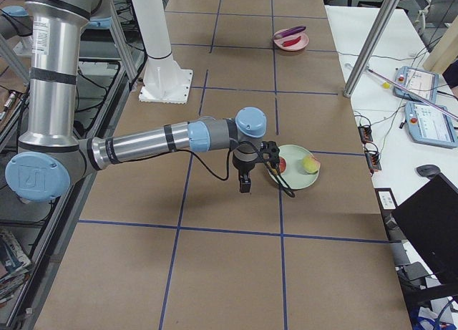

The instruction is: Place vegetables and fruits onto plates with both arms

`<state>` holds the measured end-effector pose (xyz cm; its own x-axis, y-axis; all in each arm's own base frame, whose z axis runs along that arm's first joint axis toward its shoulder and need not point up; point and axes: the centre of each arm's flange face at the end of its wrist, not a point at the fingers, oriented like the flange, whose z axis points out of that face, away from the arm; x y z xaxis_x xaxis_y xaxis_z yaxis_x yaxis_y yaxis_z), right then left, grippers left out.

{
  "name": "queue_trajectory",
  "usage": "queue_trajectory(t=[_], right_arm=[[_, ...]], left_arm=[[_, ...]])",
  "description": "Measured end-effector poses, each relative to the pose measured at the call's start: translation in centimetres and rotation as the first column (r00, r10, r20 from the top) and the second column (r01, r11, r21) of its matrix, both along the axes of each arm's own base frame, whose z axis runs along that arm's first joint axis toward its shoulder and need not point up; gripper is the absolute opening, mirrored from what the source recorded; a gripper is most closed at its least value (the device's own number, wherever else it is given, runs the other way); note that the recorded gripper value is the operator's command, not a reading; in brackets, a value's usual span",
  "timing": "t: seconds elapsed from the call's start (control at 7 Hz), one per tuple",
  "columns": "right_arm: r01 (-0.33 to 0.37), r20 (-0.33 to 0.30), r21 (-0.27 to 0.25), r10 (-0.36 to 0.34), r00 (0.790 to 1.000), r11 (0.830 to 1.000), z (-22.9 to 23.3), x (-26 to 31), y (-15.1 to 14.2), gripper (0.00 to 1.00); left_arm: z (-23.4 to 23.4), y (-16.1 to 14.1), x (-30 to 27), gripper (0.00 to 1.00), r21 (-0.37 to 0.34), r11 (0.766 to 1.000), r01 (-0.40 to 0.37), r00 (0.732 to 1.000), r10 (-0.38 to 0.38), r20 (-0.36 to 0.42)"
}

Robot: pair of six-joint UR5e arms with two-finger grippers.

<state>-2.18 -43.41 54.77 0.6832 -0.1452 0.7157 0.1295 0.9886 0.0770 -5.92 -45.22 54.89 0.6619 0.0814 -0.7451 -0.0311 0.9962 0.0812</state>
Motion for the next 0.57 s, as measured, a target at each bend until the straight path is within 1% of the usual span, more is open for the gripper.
queue_trajectory(t=[0.14, 0.29, 0.57], right_arm=[[0.001, -0.001, -0.007, -0.001, 1.000, 1.000, 0.3, 0.0, 0.2, 1.00], [0.000, -0.002, -0.012, 0.000, 1.000, 1.000, 0.5, 0.0, 0.3, 1.00], [-0.002, -0.006, -0.021, 0.002, 1.000, 1.000, 0.8, 0.1, 0.5, 1.00]], left_arm=[[-0.8, 0.7, 0.1, 1.00, -0.013, 1.000, 0.024, 1.000, -0.024, 0.000], [-0.6, 1.5, 0.2, 1.00, -0.030, 0.999, 0.033, 0.999, -0.033, 0.004], [0.1, 2.1, 0.3, 1.00, -0.046, 0.998, 0.035, 0.999, -0.034, 0.016]])
